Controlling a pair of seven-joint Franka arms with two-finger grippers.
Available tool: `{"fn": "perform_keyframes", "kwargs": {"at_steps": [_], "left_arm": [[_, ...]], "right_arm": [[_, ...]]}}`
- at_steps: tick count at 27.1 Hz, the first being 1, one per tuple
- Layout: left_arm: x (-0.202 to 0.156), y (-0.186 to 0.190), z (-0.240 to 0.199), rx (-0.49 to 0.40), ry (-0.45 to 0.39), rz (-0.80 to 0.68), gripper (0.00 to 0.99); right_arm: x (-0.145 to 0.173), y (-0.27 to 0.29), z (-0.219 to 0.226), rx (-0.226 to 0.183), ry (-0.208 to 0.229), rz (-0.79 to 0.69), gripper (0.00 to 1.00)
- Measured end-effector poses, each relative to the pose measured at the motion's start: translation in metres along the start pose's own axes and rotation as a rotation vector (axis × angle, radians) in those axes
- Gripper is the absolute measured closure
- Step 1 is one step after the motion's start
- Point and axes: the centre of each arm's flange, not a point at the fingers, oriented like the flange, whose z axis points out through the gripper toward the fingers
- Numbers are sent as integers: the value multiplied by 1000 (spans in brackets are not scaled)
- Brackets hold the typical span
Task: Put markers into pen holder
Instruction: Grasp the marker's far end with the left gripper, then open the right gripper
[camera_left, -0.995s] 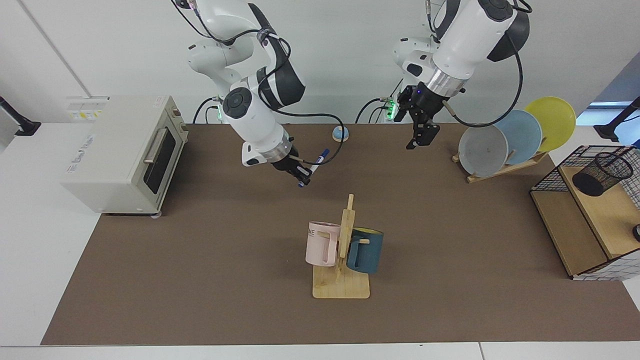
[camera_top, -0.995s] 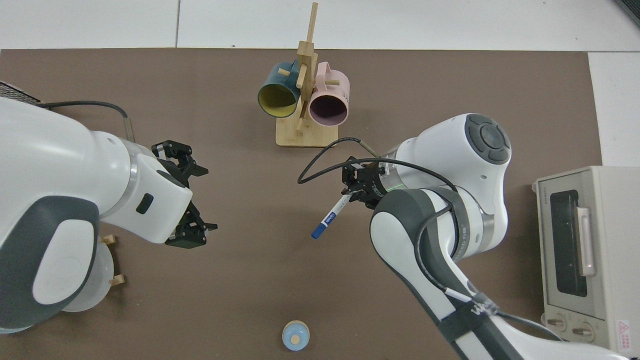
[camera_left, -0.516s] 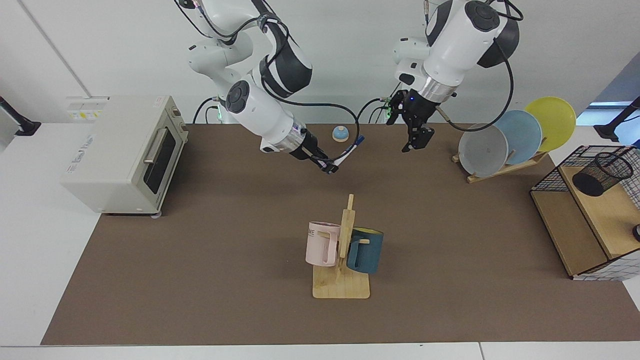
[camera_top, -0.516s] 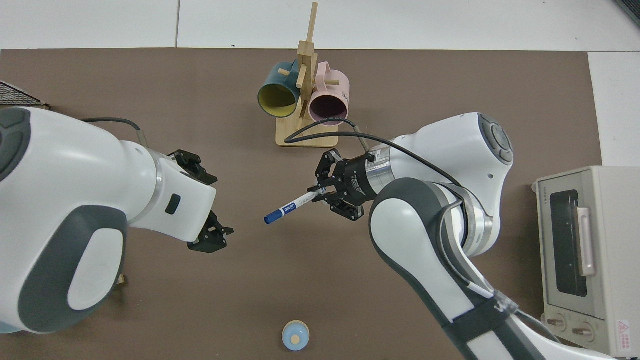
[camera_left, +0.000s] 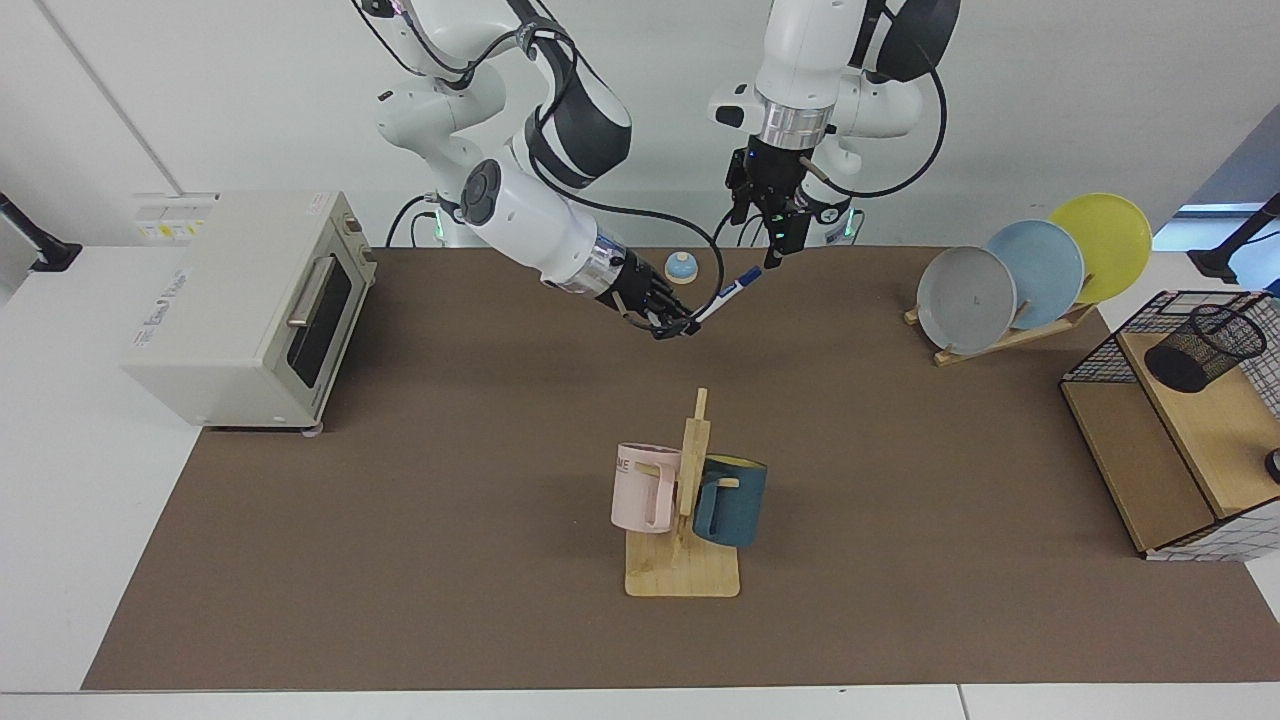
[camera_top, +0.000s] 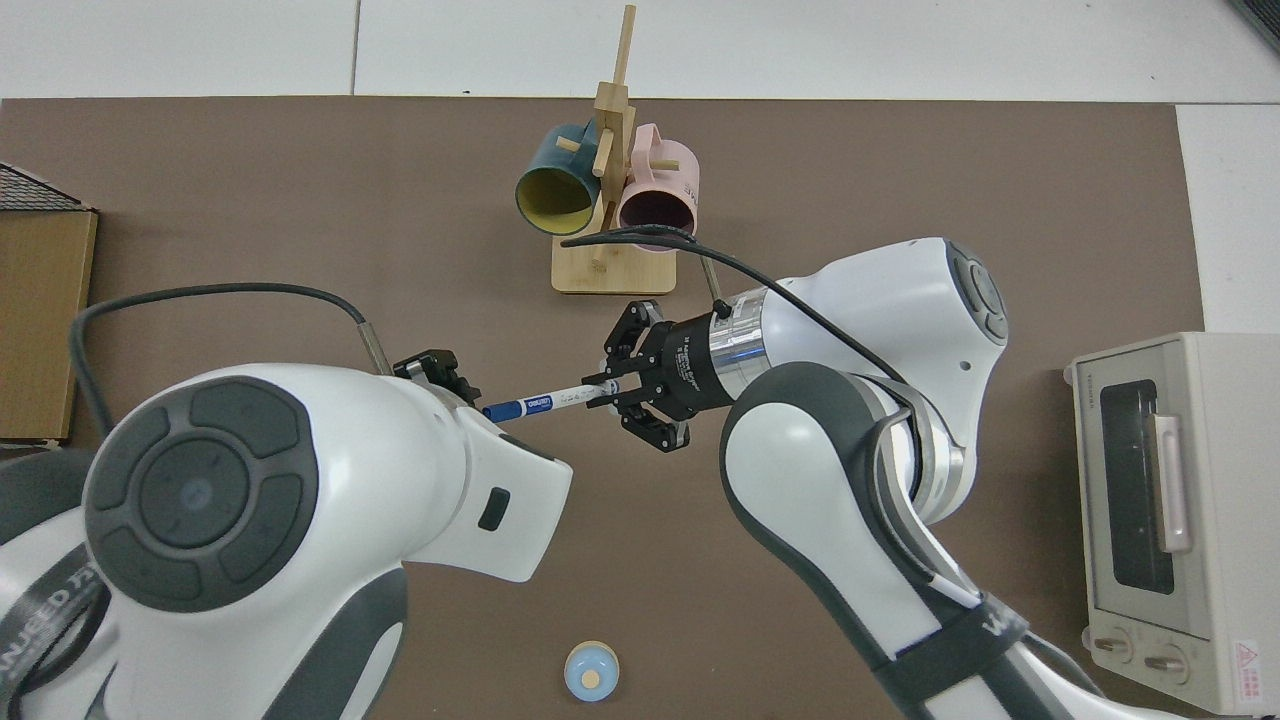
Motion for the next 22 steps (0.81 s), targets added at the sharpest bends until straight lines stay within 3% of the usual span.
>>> {"fn": "perform_keyframes", "kwargs": {"at_steps": [14,17,21,22], "left_arm": [[1,-10,17,5,1,17,57],[1,-10,18,3,0,18,159],[1,-11,19,6,3,19,194],[2,-12,19,9,7,21,278]], "right_arm": [[-9,2,6,8,2,-6,833],[-9,2,6,8,2,-6,833],[-9,2,6,8,2,-6,833],[-9,2,6,8,2,-6,833]]}}
